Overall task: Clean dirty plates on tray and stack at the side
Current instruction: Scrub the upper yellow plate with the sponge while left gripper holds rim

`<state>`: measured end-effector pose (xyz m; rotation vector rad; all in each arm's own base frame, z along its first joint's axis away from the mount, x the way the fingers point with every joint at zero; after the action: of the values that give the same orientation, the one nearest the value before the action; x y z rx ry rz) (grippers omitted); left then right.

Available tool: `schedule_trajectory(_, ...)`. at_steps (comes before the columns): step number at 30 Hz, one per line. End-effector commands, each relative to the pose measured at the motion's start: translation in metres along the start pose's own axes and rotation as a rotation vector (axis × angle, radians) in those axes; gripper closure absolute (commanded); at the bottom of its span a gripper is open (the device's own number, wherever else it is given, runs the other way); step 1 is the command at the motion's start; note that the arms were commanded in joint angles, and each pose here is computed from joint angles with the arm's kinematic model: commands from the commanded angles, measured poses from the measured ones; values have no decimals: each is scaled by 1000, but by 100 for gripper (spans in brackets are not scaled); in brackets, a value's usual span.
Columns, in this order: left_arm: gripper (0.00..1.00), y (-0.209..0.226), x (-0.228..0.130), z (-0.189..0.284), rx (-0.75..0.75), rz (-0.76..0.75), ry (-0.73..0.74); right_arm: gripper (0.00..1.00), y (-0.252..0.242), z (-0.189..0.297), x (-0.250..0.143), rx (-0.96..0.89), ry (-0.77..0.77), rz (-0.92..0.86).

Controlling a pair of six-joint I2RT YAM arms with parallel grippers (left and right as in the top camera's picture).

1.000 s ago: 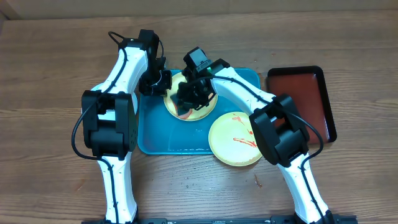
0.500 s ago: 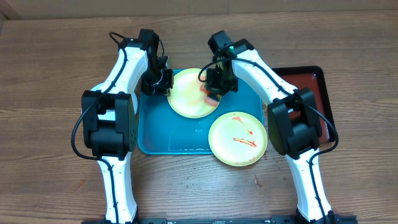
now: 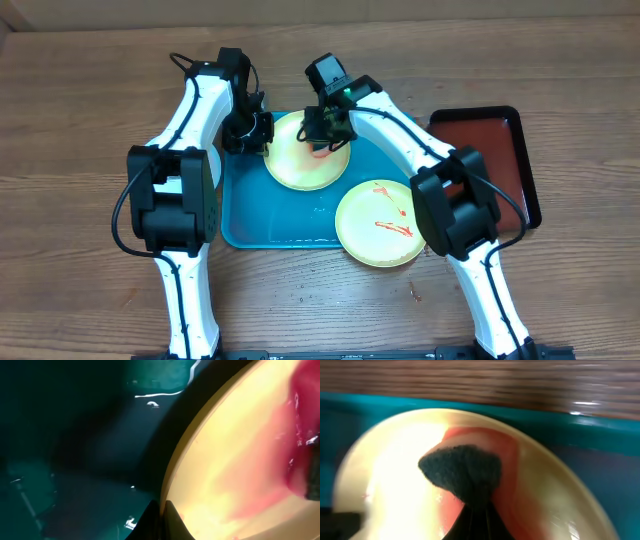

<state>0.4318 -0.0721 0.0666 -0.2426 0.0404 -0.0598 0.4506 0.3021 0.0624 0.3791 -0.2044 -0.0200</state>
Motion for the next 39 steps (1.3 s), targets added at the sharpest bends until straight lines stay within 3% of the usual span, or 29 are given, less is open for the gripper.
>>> schedule_trajectory(1, 96, -7, 2, 16, -19, -26, -42, 96, 20, -21, -16, 196, 138, 13)
schedule_trajectory(9, 96, -7, 4, 16, -20, -10, -54, 96, 46, -12, -40, 403, 302, 42)
schedule_trajectory(18, 96, -7, 5, 16, -20, -1, -58, 96, 11, -5, -67, 259, 431, 103)
schedule_trajectory(30, 96, -6, 5, 16, -17, -1, -57, 96, -73, 39, -9, -362, 84, 25)
schedule_trajectory(35, 96, -6, 5, 16, -17, -1, -55, 96, -77, 41, 1, -480, -28, 17)
schedule_trajectory(39, 96, -6, 5, 16, -17, -1, -55, 96, -55, 34, 9, -431, -110, 50)
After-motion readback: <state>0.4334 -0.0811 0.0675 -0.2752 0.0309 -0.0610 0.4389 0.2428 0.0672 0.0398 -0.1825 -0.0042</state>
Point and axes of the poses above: each gripper's point midway between its finger pads, its own z axis back along the fingers, its own y axis along the line the jaws close on, x = y × z, the point moved 5 cm from there along z, back along the fingers, and after that the axes turned 6 degrees about -z, right-handed, at the moved point
